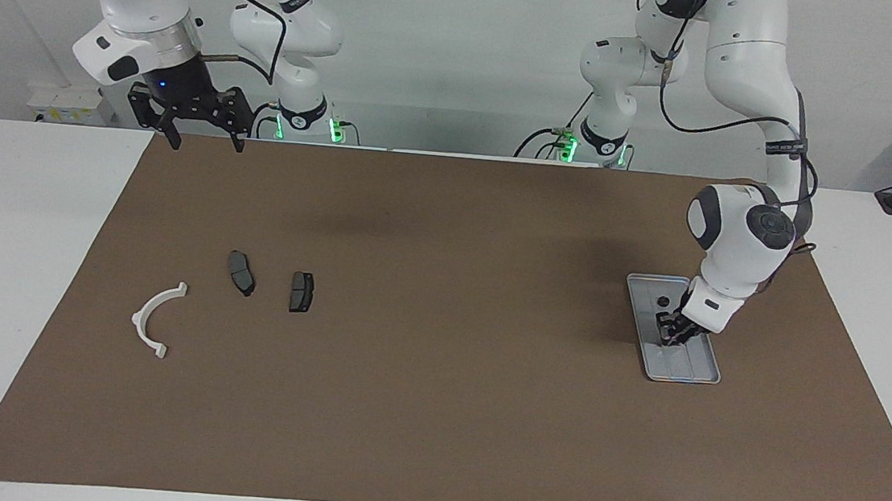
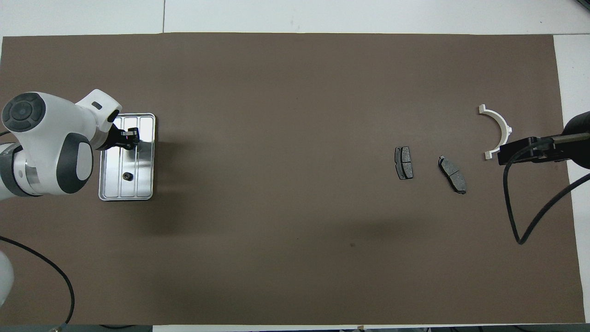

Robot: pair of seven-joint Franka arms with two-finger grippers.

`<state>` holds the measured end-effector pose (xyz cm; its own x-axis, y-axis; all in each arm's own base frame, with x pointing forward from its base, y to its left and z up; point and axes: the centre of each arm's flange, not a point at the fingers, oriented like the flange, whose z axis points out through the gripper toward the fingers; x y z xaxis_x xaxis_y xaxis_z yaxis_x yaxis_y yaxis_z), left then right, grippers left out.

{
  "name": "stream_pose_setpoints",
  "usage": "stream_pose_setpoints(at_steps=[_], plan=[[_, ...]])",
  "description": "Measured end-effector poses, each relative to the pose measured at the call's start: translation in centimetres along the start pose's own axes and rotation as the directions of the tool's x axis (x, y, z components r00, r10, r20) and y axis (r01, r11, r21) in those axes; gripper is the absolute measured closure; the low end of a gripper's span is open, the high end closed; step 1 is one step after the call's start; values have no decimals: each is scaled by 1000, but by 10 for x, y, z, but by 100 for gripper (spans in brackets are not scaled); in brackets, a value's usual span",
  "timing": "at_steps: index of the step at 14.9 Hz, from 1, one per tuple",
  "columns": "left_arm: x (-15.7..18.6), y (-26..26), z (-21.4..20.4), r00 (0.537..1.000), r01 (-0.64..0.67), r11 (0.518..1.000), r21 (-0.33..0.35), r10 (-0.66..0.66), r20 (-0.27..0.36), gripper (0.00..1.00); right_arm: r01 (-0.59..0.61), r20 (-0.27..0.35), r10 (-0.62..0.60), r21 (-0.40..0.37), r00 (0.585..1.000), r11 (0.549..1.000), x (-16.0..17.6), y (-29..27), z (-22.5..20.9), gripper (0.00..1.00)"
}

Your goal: Pick bearing gear from pile to tray

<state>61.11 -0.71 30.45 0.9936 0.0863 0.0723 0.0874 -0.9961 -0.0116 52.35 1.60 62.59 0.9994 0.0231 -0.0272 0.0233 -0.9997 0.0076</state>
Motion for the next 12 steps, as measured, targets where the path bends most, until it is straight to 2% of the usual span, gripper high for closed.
stream_pose_setpoints(at_steps=[3,4,8,9,10,12], plan=[[-2,-1,4,1000,0,1000,0,0,1,60,0,0,0,-2,1000,1000,0,0,0,0],[-3,-1,5,1000,0,1000,0,0,2,54,0,0,0,-2,1000,1000,0,0,0,0],[0,-1,-5,1000,0,1000,1,0,-3,14,0,0,0,-2,1000,1000,0,0,0,0],[2,-2,-18,1000,2,1000,4,-2,1,4,0,0,0,-2,1000,1000,0,0,0,0],[4,-4,-37,1000,4,1000,10,-4,12,0,0,0,0,-2,1000,1000,0,0,0,0],[3,-7,-90,999,11,1000,26,-12,40,0,0,0,0,-2,1000,1000,0,0,0,0]])
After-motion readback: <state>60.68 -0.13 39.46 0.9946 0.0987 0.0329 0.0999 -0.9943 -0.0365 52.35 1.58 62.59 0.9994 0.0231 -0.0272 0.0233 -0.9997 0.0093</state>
